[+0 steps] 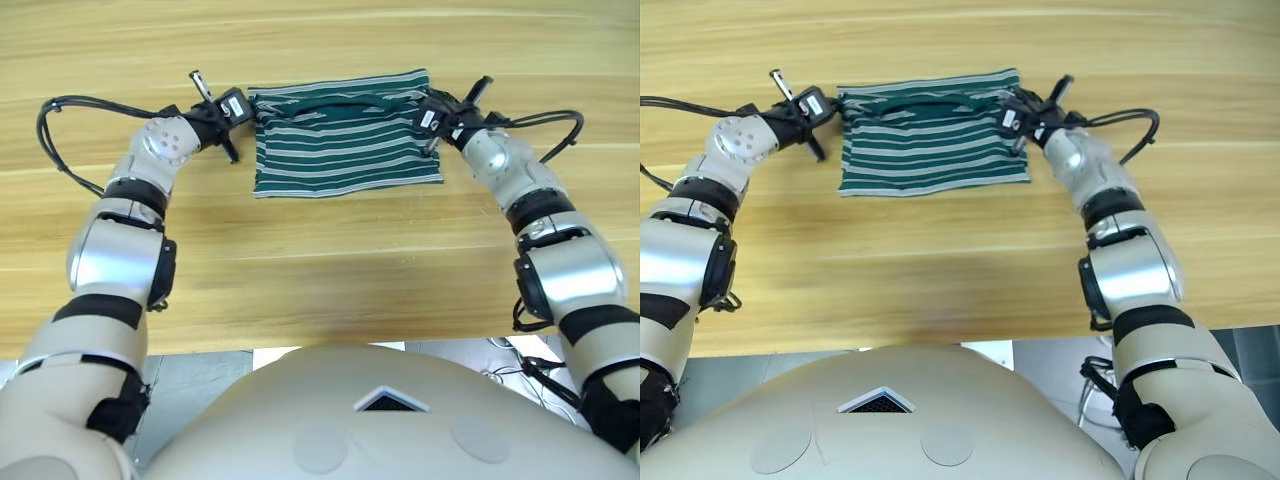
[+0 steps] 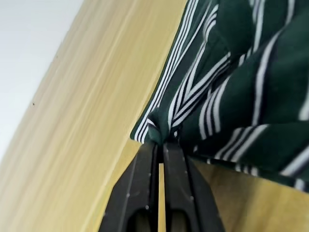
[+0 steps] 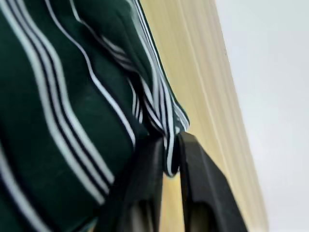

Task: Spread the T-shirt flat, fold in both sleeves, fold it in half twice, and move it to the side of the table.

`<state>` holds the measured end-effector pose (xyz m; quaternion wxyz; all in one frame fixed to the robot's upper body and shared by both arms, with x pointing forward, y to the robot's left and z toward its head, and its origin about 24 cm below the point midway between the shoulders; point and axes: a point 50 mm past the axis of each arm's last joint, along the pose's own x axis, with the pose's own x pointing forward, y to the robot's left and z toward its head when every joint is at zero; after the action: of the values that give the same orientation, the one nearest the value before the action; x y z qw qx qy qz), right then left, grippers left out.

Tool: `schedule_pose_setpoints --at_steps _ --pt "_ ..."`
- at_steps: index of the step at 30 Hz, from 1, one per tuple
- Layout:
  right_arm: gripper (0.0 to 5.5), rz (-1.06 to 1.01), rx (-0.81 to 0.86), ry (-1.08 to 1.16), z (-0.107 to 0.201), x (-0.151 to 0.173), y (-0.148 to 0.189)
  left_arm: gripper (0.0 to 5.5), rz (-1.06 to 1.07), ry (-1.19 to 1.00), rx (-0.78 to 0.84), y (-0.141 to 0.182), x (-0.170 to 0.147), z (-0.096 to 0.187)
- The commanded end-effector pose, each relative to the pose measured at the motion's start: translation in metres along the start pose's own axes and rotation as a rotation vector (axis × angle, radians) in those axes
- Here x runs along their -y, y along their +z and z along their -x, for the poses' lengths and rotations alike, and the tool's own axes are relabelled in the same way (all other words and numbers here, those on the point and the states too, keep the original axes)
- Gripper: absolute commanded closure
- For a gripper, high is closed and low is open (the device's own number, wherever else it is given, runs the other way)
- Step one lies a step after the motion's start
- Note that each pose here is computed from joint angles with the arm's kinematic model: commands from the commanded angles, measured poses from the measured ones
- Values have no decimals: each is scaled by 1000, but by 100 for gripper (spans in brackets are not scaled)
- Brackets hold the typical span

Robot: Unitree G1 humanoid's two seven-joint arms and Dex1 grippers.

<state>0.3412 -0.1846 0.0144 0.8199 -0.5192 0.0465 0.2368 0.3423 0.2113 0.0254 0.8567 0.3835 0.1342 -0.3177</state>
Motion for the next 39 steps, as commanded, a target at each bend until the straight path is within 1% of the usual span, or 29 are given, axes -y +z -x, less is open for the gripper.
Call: schedule_pose_setpoints --at_steps 1,2,4,6,7,9,11,13,14,16,17,18,19,22,26,27,28,30,32,34,35,37,38,39 --pt "447 -194 -31 -111 0 9 -6 508 134 94 -45 2 -16 -2" --pt "432 -262 -26 -144 0 13 -6 494 167 124 -51 3 -20 -2" --pt "393 -462 -18 -211 0 24 -8 460 246 204 -54 6 -29 -3" --pt "366 -667 -2 -247 0 30 -10 439 372 349 -4 14 -47 -1" --pt "345 -748 26 -238 0 29 -8 419 492 418 51 19 -58 1" --pt "317 -833 91 -213 -1 29 -4 393 677 484 153 25 -70 5" --pt "280 -887 206 -181 3 32 0 389 877 496 241 25 -76 8" --pt "250 -824 338 -117 12 32 6 389 1031 519 305 19 -80 13" --pt "229 -752 397 -75 18 29 9 389 1054 529 319 16 -81 15" --pt "193 -591 481 19 32 22 14 389 1033 532 325 10 -78 19" --pt "182 -504 480 69 39 16 13 389 1005 526 320 7 -75 20" --pt "162 -399 423 108 43 10 8 389 975 518 312 4 -70 20" --pt "150 -330 381 129 45 6 4 389 956 513 307 2 -67 20" --pt "95 -130 181 163 44 -5 -15 389 903 505 296 -4 -58 21" --pt "95 92 33 312 48 -36 -32 389 849 524 300 -10 -51 24" --pt "95 140 12 353 52 -43 -36 389 837 528 302 -10 -50 25" --pt "95 181 31 403 59 -51 -37 389 824 530 306 -11 -49 26" --pt "95 156 301 523 89 -67 -7 389 808 538 313 -13 -49 28" --pt "95 118 698 547 139 -61 46 389 791 550 320 -14 -51 32" --pt "95 76 1007 521 187 -43 82 389 777 560 324 -16 -52 35" --pt "95 50 1109 511 203 -37 92 389 772 562 327 -16 -53 35" --pt "95 -6 1224 511 219 -30 103 389 768 563 333 -14 -53 35" --pt "95 -40 1248 519 219 -30 105 389 768 562 341 -13 -53 35" --pt "95 -75 1235 515 214 -30 106 389 767 560 347 -12 -53 34"
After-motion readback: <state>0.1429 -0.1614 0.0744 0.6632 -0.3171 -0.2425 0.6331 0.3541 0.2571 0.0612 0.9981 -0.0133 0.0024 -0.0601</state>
